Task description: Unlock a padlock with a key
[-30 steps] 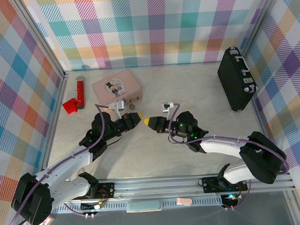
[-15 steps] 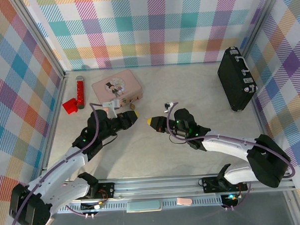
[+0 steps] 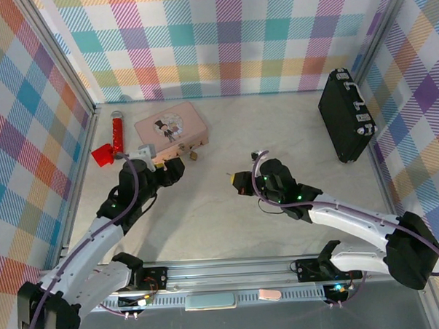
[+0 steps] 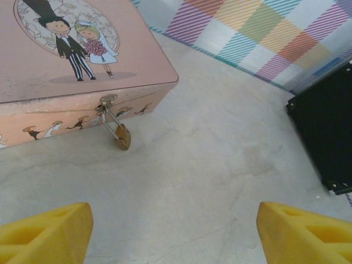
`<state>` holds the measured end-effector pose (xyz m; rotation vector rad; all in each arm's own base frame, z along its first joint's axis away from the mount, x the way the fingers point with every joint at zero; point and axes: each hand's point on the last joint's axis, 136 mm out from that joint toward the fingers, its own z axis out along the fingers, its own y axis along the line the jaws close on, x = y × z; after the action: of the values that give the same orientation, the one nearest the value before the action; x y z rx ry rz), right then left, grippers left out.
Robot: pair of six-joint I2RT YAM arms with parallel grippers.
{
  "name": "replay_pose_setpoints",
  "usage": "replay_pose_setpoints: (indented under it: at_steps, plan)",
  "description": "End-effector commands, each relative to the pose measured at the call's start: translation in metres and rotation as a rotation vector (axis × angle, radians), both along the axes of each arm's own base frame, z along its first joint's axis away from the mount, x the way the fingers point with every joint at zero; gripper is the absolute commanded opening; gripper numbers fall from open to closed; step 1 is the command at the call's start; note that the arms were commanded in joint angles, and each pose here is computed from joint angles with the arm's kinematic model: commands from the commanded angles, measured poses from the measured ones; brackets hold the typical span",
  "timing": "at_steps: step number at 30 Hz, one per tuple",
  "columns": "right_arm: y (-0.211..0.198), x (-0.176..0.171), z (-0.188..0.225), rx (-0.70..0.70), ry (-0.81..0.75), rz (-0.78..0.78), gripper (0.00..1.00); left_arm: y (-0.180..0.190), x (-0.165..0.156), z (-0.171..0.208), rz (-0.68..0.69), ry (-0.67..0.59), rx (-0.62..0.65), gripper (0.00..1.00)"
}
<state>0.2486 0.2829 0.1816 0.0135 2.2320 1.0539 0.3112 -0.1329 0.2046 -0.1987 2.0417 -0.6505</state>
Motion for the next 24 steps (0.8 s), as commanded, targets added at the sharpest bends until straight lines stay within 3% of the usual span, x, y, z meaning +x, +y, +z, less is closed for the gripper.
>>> replay_pose_setpoints:
  at_steps: [1, 12, 24]
  plan:
    - [-0.001, 0.007, 0.014, -0.004, -0.023, -0.022, 0.0, 0.0, 0.008, -0.003, 0.01, -0.035, -0.031, 0.83]
    - [-0.007, 0.016, 0.001, -0.07, 0.023, -0.089, 0.0, 0.005, 0.02, -0.039, 0.051, 0.021, -0.043, 0.89]
    - [-0.023, 0.022, -0.003, -0.107, 0.032, -0.179, 0.0, 0.007, 0.04, -0.096, 0.144, 0.098, -0.102, 0.89]
